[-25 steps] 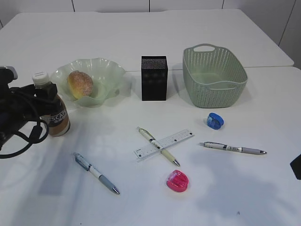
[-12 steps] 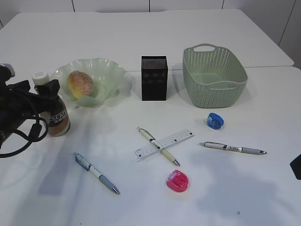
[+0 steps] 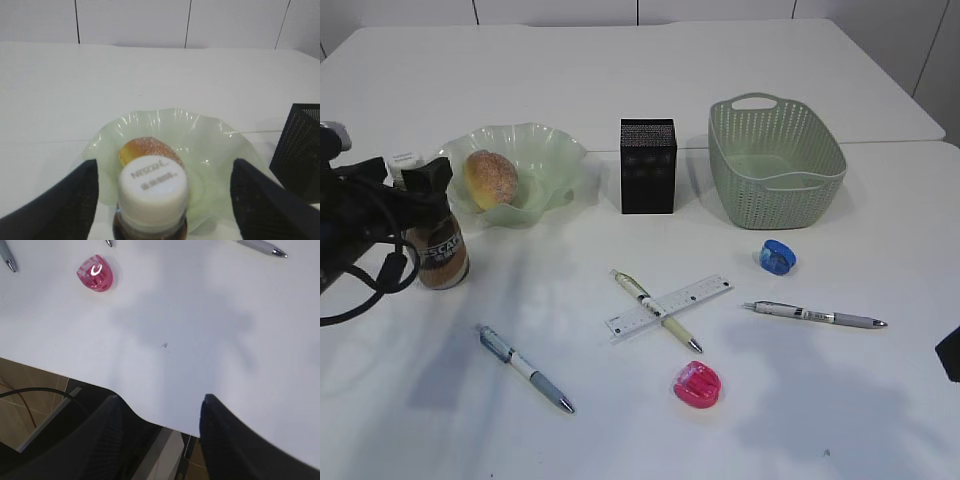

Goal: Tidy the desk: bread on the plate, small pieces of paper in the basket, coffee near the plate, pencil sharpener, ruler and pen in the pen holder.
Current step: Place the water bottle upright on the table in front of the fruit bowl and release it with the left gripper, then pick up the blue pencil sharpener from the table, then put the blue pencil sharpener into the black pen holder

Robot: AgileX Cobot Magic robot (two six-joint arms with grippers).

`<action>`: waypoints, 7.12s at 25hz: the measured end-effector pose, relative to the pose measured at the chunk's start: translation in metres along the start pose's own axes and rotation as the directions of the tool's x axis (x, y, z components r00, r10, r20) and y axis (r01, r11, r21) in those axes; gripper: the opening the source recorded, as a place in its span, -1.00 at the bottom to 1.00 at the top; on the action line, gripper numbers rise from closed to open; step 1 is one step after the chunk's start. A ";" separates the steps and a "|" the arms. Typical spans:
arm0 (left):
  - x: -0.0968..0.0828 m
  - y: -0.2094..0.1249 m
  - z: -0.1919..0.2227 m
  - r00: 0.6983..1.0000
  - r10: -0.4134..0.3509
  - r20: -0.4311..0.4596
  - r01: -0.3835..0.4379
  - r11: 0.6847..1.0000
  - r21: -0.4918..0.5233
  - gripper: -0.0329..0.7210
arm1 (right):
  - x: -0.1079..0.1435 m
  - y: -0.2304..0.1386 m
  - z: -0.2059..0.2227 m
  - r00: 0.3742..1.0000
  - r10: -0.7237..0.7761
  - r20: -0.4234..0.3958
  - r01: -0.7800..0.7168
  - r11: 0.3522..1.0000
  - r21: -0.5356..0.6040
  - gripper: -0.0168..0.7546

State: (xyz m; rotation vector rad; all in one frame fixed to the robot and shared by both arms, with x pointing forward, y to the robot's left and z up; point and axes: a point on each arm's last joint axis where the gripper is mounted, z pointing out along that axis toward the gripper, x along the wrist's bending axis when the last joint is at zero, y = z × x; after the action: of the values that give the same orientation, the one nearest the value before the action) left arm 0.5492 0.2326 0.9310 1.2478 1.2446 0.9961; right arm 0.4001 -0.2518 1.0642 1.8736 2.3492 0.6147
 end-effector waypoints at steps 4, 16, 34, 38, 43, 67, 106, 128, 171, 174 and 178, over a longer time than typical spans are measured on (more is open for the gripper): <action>-0.002 0.017 -0.001 1.000 -0.009 0.007 0.010 1.000 -0.030 0.64 | 0.000 0.000 0.000 1.000 0.000 -0.003 0.000 1.000 0.000 0.10; -0.015 0.074 0.007 0.999 0.029 0.040 -0.030 0.999 0.029 0.65 | 0.001 0.000 0.000 1.000 -0.002 -0.010 0.002 1.000 -0.001 0.10; -0.024 0.142 -0.062 0.988 0.079 0.129 -0.124 0.913 0.389 0.65 | 0.001 0.001 0.000 1.000 -0.009 -0.009 0.008 1.000 -0.011 0.10; -0.023 0.144 -0.090 0.990 0.049 0.134 -0.112 0.845 0.523 0.63 | 0.001 0.002 0.000 1.000 -0.021 -0.007 0.020 1.000 -0.020 0.10; -0.024 0.140 -0.122 0.990 -0.034 0.139 -0.072 0.720 0.690 0.58 | 0.000 0.004 0.000 1.000 -0.031 -0.002 0.031 0.998 -0.047 0.10; -0.039 0.140 -0.187 0.961 -0.113 0.253 -0.167 0.491 0.855 0.34 | -0.016 0.062 0.022 0.975 -0.183 0.128 0.194 0.978 -0.079 0.10; -0.039 0.139 -0.188 0.961 -0.109 0.253 -0.171 0.482 0.859 0.34 | -0.057 0.193 0.196 0.878 -0.477 0.054 0.460 0.869 0.183 0.24; -0.039 0.139 -0.188 0.961 -0.109 0.253 -0.171 0.482 0.859 0.34 | -0.063 0.200 0.222 0.863 -0.501 0.060 0.487 0.858 0.163 0.24; -0.037 0.139 -0.188 0.964 -0.087 0.252 -0.182 0.477 0.860 0.30 | -0.010 0.298 0.126 0.914 -0.376 -0.151 0.324 0.902 -0.285 -0.50; -0.037 0.139 -0.188 0.964 -0.087 0.252 -0.182 0.477 0.860 0.30 | -0.007 0.314 0.118 0.933 -0.328 -0.147 0.237 0.870 -0.433 -0.50; -0.037 0.139 -0.188 0.964 -0.087 0.252 -0.182 0.477 0.860 0.30 | -0.010 0.321 0.128 0.947 -0.283 -0.154 0.175 0.854 -0.490 -0.50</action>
State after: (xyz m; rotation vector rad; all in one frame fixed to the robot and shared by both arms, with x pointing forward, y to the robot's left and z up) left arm 0.3738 0.2334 1.0894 2.1453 1.5638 0.0940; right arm 0.7368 -0.1718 1.0578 1.3451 2.2190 1.2851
